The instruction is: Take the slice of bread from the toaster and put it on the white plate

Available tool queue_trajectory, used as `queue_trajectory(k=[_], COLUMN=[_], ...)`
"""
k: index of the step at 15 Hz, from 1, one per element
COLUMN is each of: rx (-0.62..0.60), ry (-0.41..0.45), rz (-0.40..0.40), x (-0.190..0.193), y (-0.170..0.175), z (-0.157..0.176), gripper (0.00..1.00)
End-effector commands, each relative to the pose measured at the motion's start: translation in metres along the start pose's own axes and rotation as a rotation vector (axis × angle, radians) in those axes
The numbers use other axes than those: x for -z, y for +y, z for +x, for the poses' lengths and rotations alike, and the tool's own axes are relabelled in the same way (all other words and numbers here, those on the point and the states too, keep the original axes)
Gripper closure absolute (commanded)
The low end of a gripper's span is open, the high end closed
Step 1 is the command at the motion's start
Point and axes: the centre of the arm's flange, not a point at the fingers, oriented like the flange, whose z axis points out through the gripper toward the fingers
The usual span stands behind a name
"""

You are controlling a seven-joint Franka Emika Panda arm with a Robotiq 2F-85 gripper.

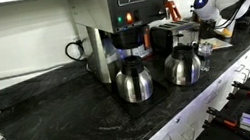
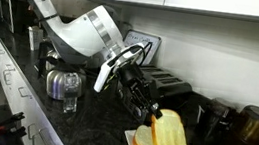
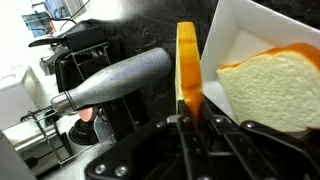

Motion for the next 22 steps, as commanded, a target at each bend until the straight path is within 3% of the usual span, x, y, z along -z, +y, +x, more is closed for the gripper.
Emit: queue_trajectory(k=[1,12,20,21,22], rx=[-0.015,-0.012,0.005,0.007,0.004], ry=[-0.027,-0.024,-0.035,-0.039,-0.042], rz=[-0.009,-0.012,-0.018,-0.012,-0.007], x=[-0.012,-0.025,-0.031,-0.03,-0.029], y=[-0.006,-0.028,-0.033,-0.034,-0.035], z=[0.014,0.053,0.053,0.053,0.052], gripper=[0.97,0.97,0.97,0.87,0.65])
